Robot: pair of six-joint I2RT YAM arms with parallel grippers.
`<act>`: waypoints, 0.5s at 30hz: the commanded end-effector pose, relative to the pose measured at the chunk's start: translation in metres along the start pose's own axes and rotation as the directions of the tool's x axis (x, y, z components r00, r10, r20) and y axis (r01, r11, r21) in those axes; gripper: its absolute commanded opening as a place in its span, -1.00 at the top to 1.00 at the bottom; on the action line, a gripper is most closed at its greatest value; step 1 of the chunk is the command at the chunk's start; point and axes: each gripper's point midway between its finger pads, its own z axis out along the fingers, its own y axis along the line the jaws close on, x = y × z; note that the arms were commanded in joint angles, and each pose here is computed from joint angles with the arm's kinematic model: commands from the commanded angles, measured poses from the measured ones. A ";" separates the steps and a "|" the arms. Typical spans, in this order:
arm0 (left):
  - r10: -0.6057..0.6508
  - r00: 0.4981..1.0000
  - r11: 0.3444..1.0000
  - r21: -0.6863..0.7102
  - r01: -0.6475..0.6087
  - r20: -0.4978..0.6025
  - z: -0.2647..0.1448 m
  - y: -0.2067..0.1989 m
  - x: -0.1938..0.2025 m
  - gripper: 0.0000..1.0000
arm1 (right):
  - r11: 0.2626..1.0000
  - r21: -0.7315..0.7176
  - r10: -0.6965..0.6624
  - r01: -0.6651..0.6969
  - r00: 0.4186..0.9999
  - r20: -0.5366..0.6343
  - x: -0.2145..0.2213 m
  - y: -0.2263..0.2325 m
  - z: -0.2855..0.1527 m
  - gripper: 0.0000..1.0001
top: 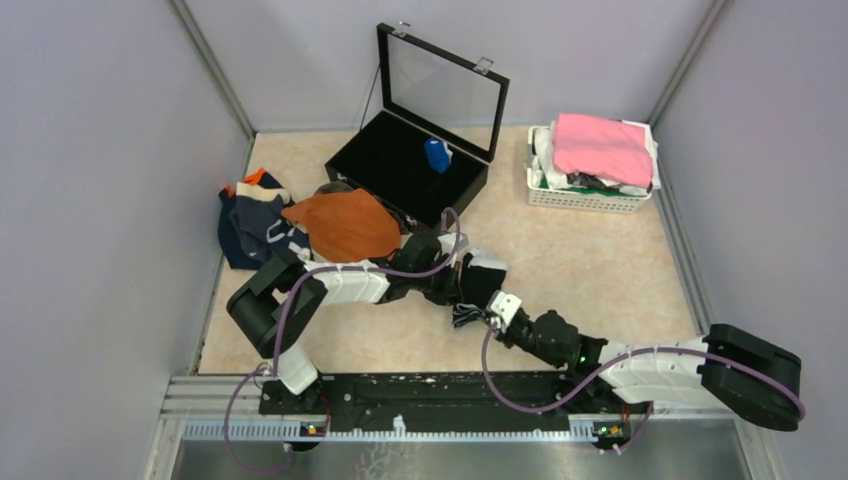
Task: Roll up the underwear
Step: Roll the underwear to the center of the board.
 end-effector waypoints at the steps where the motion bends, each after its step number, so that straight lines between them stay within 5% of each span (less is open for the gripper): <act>1: 0.020 0.999 1.000 0.015 -0.021 0.032 0.000 -0.004 -0.005 1.00 | 0.981 0.057 0.190 -0.187 0.980 -0.065 0.012 0.001 -0.005 1.00; 15: 0.011 1.000 1.000 0.011 -0.011 0.029 0.001 -0.002 -0.004 1.00 | 0.902 0.140 0.428 -0.407 0.883 -0.193 0.035 0.012 -0.006 1.00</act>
